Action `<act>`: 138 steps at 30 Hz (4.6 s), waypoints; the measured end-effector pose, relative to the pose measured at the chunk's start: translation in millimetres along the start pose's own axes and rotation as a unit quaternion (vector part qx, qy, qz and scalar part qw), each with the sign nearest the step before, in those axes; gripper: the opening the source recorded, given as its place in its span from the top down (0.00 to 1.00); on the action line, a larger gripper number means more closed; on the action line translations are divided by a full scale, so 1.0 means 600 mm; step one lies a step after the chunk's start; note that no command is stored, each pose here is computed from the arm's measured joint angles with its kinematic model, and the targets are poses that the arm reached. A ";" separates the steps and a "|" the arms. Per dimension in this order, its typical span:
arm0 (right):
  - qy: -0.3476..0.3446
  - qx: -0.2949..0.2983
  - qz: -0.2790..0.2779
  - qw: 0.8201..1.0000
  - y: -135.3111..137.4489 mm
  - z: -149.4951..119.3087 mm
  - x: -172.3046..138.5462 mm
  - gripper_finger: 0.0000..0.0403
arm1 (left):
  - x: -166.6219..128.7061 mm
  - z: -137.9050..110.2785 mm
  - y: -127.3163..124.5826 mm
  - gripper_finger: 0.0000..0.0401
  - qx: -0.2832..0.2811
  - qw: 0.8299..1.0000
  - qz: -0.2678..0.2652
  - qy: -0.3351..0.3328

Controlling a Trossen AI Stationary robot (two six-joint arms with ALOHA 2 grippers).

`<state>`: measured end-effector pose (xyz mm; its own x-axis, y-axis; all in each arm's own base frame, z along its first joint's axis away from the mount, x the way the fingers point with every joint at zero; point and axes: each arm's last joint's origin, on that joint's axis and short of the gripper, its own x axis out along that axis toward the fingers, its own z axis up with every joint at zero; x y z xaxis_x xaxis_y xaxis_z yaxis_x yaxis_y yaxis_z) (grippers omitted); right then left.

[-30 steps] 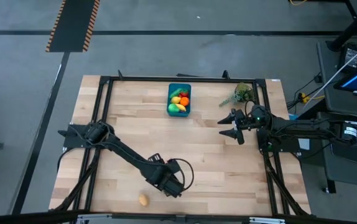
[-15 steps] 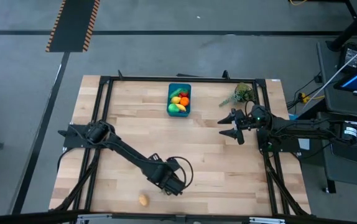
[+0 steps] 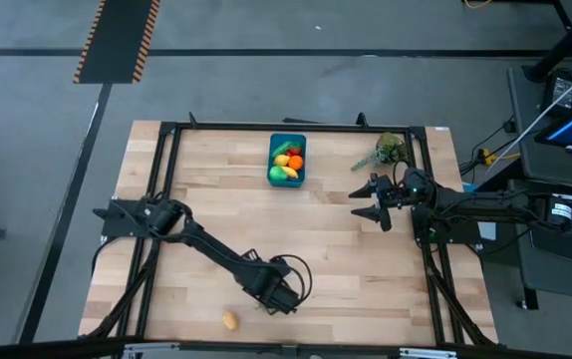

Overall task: Pick and placing Produce into tupperware
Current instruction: Put the chili pepper into the blue bin

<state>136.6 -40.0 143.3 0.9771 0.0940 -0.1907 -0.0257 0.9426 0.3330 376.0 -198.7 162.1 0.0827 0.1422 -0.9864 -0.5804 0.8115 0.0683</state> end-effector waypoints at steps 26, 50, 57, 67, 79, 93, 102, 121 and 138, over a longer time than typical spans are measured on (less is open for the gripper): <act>0.000 0.001 0.000 1.000 0.000 0.000 0.000 0.26 | 0.038 0.013 0.000 0.31 0.014 1.000 0.011 0.024; 0.000 0.002 0.000 1.000 0.000 0.000 0.000 0.26 | 0.038 0.013 -0.003 0.72 0.013 0.999 0.000 0.031; 0.000 0.002 0.000 1.000 0.000 0.000 0.000 0.26 | 0.038 0.013 -0.003 0.74 0.014 1.000 0.002 0.028; 0.000 0.002 0.000 1.000 0.000 0.000 0.000 0.26 | 0.028 0.013 0.002 0.74 0.040 0.999 0.008 0.016; 0.001 0.001 0.000 1.000 0.000 0.000 0.000 0.26 | -0.041 0.015 0.036 0.89 0.048 0.997 0.045 -0.038; 0.001 0.001 0.000 1.000 0.000 0.000 0.000 0.26 | -0.103 0.002 0.047 0.99 0.044 0.991 0.041 -0.116; 0.001 0.001 0.000 1.000 0.000 0.000 0.000 0.26 | -0.163 -0.028 0.059 0.99 0.042 0.969 0.065 -0.237; 0.000 0.002 0.000 1.000 0.000 0.000 0.000 0.26 | -0.160 -0.146 0.065 0.99 -0.007 0.898 0.057 -0.437; 0.000 0.004 0.000 1.000 0.000 0.000 0.000 0.26 | -0.076 -0.160 0.052 1.00 -0.030 0.882 0.001 -0.470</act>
<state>136.6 -40.0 143.2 0.9769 0.0942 -0.1916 -0.0240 0.9402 0.3398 276.4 -234.1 195.1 0.7001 0.5747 -0.4238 -0.6217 0.7825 0.0342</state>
